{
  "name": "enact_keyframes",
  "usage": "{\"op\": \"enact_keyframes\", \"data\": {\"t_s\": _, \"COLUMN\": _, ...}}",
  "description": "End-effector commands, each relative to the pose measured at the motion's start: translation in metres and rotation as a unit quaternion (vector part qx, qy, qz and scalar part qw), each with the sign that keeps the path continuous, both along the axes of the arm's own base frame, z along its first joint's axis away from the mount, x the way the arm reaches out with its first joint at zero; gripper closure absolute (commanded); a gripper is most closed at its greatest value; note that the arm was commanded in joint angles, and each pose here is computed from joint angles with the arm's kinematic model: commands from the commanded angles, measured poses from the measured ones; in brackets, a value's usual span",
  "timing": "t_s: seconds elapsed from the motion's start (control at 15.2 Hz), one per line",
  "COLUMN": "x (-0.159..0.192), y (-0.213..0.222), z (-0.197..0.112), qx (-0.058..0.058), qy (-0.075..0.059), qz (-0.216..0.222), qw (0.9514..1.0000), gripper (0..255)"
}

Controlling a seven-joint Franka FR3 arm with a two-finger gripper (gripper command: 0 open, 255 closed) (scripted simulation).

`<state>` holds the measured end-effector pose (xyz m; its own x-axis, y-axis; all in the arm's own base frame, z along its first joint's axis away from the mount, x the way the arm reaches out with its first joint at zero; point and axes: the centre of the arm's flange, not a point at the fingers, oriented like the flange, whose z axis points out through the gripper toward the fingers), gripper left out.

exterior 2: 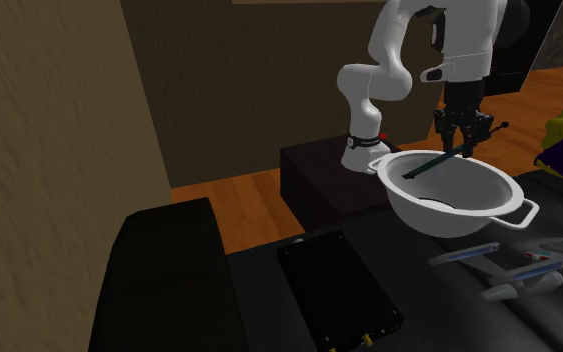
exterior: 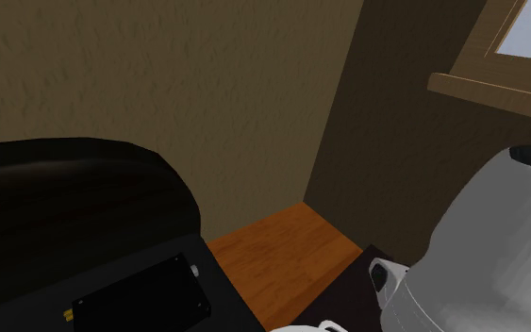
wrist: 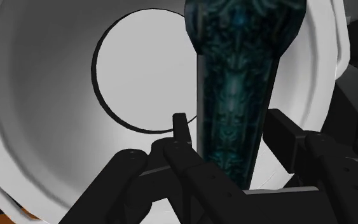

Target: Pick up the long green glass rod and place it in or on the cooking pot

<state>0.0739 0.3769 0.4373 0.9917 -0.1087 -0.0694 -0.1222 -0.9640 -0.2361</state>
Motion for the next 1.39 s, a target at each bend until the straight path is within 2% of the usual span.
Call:
{"op": "enact_keyframes", "data": {"t_s": 0.0, "x": -0.001, "y": 0.0, "z": -0.009, "qx": 0.0, "qy": 0.0, "qz": 0.0, "qw": 1.0, "gripper": 255}}
{"op": "enact_keyframes", "data": {"t_s": 0.66, "x": -0.001, "y": 0.0, "z": -0.065, "qx": 0.0, "qy": 0.0, "qz": 0.0, "qw": 1.0, "gripper": 255}}
{"op": "enact_keyframes", "data": {"t_s": 1.19, "x": -0.001, "y": 0.0, "z": -0.065, "qx": 0.0, "qy": 0.0, "qz": 0.0, "qw": 1.0, "gripper": 255}}
{"op": "enact_keyframes", "data": {"t_s": 1.25, "x": -0.001, "y": 0.0, "z": -0.065, "qx": 0.0, "qy": 0.0, "qz": 0.0, "qw": 1.0, "gripper": 0}}
{"op": "enact_keyframes", "data": {"t_s": 1.32, "x": -0.001, "y": 0.0, "z": -0.065, "qx": 0.0, "qy": 0.0, "qz": 0.0, "qw": 1.0, "gripper": 0}}
